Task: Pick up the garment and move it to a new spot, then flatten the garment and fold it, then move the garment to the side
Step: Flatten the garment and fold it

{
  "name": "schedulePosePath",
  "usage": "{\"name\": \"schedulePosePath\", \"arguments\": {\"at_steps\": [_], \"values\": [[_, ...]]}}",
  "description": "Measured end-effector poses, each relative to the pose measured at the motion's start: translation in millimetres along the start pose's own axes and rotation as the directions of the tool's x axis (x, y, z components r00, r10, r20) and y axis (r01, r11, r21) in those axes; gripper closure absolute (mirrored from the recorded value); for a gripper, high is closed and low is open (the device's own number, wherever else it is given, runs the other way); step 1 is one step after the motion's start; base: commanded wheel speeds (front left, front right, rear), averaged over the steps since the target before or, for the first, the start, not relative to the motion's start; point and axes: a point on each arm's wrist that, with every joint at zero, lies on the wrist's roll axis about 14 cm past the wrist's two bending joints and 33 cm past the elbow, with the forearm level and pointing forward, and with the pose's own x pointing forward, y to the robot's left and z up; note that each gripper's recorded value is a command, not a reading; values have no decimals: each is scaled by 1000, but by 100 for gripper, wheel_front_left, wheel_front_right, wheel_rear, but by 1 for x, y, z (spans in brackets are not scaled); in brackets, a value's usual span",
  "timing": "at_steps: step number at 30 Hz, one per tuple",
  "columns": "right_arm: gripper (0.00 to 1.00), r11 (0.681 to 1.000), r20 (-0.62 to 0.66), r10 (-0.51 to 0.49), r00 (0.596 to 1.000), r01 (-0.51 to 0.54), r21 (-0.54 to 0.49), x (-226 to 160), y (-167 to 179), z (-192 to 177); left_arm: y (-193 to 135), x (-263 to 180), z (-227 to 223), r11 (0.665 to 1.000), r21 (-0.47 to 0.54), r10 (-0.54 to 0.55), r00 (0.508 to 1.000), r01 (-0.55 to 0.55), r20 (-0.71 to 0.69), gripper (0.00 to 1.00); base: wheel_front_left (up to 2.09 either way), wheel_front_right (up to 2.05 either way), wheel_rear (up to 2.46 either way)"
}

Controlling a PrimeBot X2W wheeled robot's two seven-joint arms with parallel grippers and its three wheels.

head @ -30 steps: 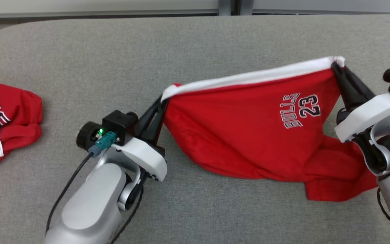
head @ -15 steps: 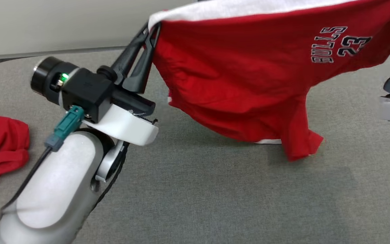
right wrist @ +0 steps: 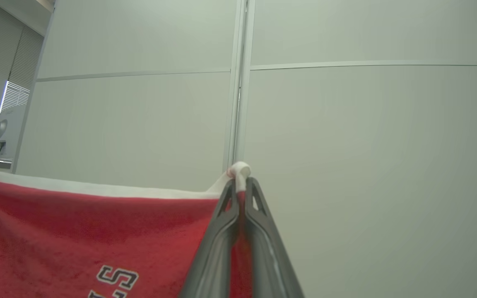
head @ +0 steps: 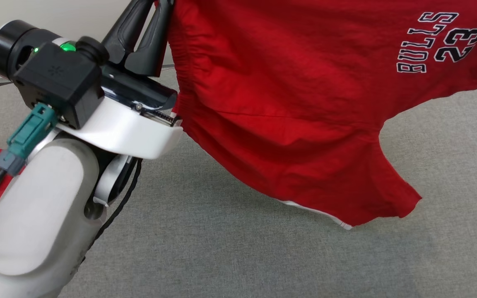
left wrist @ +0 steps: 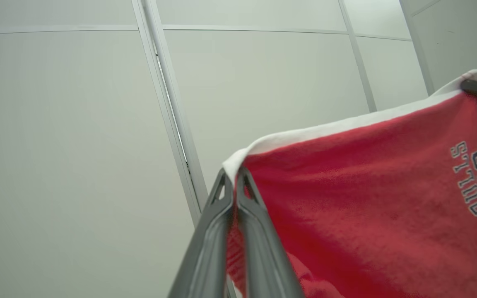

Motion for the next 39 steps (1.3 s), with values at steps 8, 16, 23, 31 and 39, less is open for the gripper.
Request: {"name": "schedulePosePath", "arguments": {"at_steps": [8,16,23,31,39], "values": [[100,996,-81,9,997,-3,84,34,-4,-48,25,23,-51,994,-94,47,996,-54,-75,100,0,0,0],[100,987,-57,56,997,-47,152,99,11,-74,58,62,-82,989,-97,109,992,-115,-65,100,0,0,0],[100,975,-171,100,980,-62,214,130,40,-122,81,70,-134,972,-105,185,962,-209,-201,100,0,0,0],[100,961,-518,136,844,14,275,76,67,-245,74,-4,-263,929,-141,210,800,-343,-562,100,0,0,0],[100,944,-718,177,674,90,318,-24,91,-334,53,-92,-341,898,-130,178,616,-421,-767,100,0,0,0]]}}
